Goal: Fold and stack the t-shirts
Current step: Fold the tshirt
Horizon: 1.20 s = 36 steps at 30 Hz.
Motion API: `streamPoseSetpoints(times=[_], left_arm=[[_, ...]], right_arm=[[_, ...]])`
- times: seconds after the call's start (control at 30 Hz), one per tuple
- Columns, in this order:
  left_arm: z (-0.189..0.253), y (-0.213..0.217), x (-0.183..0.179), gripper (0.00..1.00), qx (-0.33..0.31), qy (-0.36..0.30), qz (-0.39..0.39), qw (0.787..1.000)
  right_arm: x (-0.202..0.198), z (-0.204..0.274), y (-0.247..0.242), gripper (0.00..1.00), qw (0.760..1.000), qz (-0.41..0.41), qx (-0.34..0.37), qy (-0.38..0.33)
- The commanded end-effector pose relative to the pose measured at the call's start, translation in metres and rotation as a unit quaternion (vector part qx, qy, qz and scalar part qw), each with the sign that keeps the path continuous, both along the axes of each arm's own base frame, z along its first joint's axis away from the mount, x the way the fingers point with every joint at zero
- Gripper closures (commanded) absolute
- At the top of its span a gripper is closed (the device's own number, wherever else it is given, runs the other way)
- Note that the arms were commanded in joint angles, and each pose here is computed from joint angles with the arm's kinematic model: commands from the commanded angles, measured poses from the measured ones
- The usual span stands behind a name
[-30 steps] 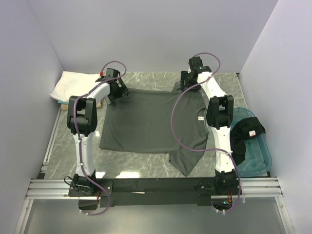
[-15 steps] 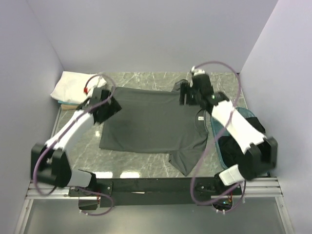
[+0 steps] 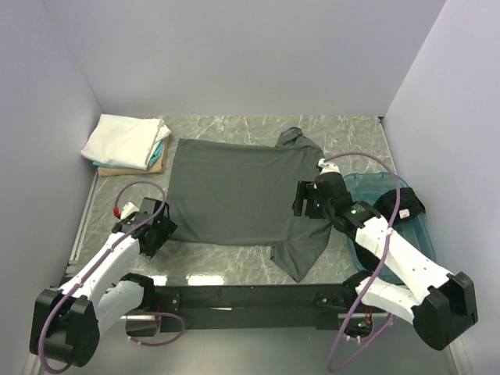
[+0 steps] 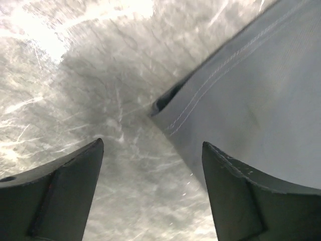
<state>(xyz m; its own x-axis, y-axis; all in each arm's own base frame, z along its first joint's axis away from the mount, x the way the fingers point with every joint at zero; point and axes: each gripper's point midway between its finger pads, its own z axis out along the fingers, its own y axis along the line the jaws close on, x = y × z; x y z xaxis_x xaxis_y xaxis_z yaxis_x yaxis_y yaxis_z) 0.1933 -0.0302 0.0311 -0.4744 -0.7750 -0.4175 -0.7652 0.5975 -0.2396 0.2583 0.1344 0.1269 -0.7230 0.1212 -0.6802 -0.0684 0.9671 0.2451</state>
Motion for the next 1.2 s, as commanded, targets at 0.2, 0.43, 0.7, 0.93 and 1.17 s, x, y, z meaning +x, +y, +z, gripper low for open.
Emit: streamPoseSetpoints(times=[0.2, 0.43, 0.7, 0.93, 1.17], left_arm=[[-0.004, 0.014, 0.027, 0.43, 0.002, -0.021, 0.042, 0.999], [-0.018, 0.010, 0.030, 0.79, -0.008, -0.004, 0.038, 0.999], [-0.018, 0.014, 0.027, 0.99, 0.000, -0.010, 0.036, 0.999], [-0.010, 0.018, 0.028, 0.99, 0.008, -0.021, 0.036, 0.999], [-0.016, 0.013, 0.026, 0.99, -0.003, -0.017, 0.028, 0.999]], right_arm=[[-0.028, -0.024, 0.019, 0.19, 0.999, 0.024, 0.015, 0.020], [-0.050, -0.037, 0.018, 0.20, 0.999, 0.032, -0.007, 0.040], [-0.105, -0.063, 0.031, 0.22, 0.989, 0.083, -0.048, 0.110], [-0.164, -0.085, 0.045, 0.27, 0.975, 0.124, -0.082, 0.166], [-0.182, -0.105, 0.042, 0.41, 0.964, 0.138, -0.118, 0.196]])
